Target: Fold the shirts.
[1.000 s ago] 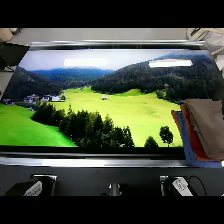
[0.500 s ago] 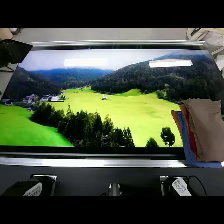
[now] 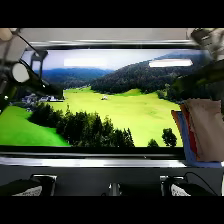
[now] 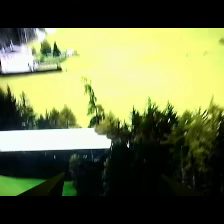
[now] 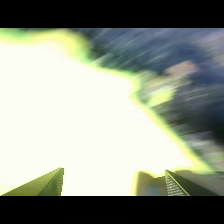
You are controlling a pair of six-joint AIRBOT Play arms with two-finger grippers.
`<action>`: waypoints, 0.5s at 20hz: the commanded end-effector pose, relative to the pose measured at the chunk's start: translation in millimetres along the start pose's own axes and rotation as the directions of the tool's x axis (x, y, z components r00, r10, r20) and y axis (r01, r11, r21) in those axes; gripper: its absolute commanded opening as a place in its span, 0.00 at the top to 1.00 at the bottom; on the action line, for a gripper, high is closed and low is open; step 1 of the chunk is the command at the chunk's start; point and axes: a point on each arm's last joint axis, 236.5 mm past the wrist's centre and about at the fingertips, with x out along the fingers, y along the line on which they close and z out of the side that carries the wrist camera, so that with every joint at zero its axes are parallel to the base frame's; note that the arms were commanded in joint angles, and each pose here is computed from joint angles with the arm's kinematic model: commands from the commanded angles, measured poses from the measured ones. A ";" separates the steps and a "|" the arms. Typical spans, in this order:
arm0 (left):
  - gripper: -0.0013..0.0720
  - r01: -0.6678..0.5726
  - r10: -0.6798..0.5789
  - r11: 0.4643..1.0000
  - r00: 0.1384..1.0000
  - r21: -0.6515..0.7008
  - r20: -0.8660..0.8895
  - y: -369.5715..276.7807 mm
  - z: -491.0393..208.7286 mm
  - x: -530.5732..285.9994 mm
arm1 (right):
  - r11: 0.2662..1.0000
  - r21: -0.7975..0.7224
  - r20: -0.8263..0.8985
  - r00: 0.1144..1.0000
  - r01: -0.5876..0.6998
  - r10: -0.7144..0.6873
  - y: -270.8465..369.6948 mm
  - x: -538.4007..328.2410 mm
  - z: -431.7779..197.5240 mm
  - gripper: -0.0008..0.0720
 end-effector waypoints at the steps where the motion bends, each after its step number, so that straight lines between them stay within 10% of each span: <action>1: 0.00 -0.054 0.048 0.997 0.993 -0.050 -0.110 3.7 -41.4 20.8 | 0.972 -0.028 -0.281 0.935 -0.234 0.217 71.8 49.1 -35.3 0.05; 10: 0.00 -0.045 0.042 0.997 0.998 -0.067 -0.053 3.9 -30.6 17.7 | 0.974 -0.025 -0.316 0.926 -0.227 0.207 67.7 60.2 -40.9 0.05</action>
